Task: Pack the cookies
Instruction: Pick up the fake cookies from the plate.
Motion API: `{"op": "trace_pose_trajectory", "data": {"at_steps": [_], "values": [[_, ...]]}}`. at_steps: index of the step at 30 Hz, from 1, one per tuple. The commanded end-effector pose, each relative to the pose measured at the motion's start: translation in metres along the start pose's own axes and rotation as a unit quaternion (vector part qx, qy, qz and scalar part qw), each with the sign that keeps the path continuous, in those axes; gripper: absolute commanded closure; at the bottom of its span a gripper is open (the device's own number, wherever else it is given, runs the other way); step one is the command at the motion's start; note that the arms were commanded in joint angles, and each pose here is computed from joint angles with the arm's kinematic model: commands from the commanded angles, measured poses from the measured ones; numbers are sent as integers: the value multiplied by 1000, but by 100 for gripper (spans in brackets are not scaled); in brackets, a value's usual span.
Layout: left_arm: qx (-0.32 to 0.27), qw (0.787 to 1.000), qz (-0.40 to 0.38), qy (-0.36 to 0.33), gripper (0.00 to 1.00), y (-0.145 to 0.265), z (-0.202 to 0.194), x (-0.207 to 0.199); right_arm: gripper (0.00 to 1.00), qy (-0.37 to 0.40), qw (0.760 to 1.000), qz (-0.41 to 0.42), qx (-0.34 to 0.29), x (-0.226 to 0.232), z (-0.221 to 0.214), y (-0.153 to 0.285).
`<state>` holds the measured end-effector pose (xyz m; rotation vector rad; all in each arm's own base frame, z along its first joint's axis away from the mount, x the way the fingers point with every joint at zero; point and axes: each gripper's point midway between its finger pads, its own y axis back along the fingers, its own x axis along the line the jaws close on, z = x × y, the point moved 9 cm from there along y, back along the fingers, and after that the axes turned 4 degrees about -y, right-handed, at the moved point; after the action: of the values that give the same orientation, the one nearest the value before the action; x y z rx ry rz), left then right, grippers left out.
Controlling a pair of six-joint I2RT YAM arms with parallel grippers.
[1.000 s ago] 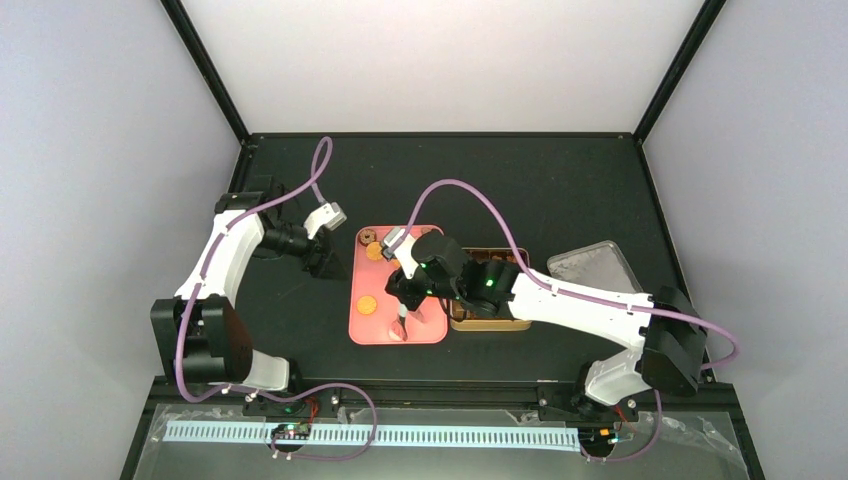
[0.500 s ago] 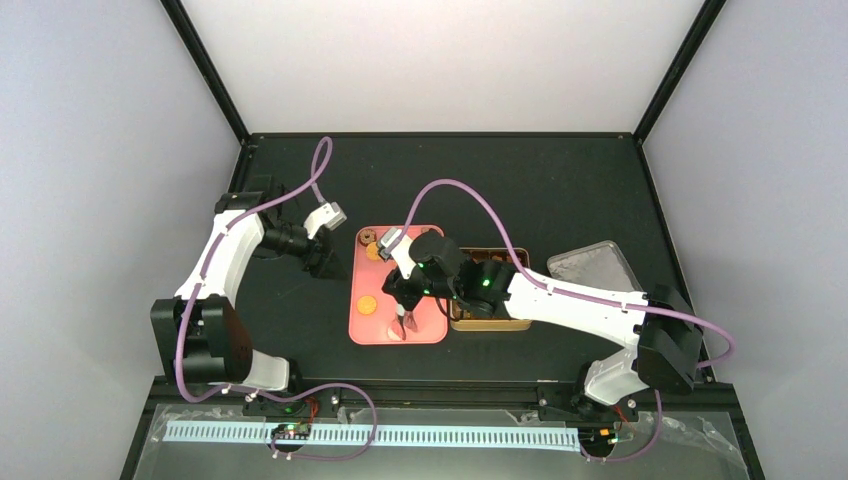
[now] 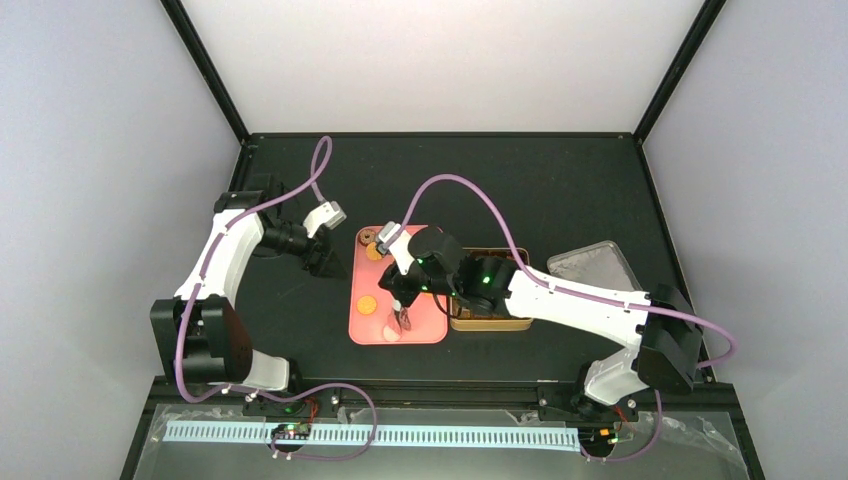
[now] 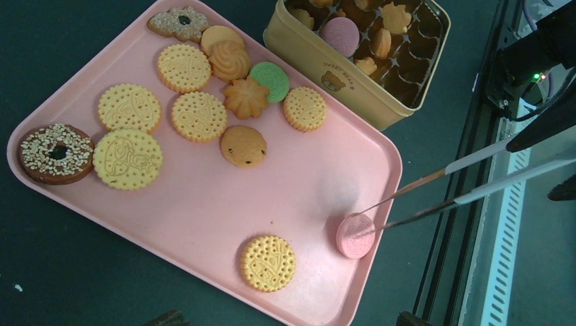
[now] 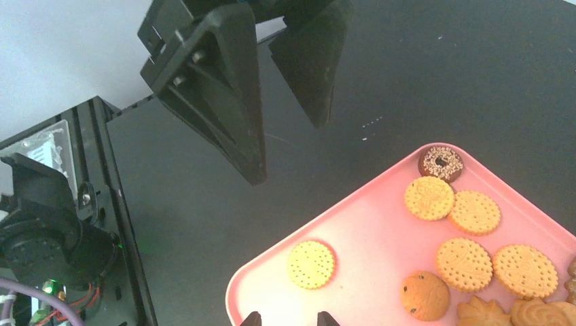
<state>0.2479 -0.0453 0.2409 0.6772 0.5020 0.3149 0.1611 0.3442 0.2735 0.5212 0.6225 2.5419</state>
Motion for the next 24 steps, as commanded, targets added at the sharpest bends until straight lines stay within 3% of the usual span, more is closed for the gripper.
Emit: {"op": "trace_pose_trajectory", "data": {"at_steps": [1, 12, 24], "values": [[0, 1000, 13, -11, 18, 5, 7, 1, 80, -7, 1000, 18, -25, 9, 15, -3], [4, 1000, 16, -10, 18, 5, 6, 2, 73, 21, 1000, -16, -7, 18, 3, -17], [7, 1000, 17, -7, 18, 5, 4, 2, 74, -1, 996, -66, -55, 14, 20, -23]]}}
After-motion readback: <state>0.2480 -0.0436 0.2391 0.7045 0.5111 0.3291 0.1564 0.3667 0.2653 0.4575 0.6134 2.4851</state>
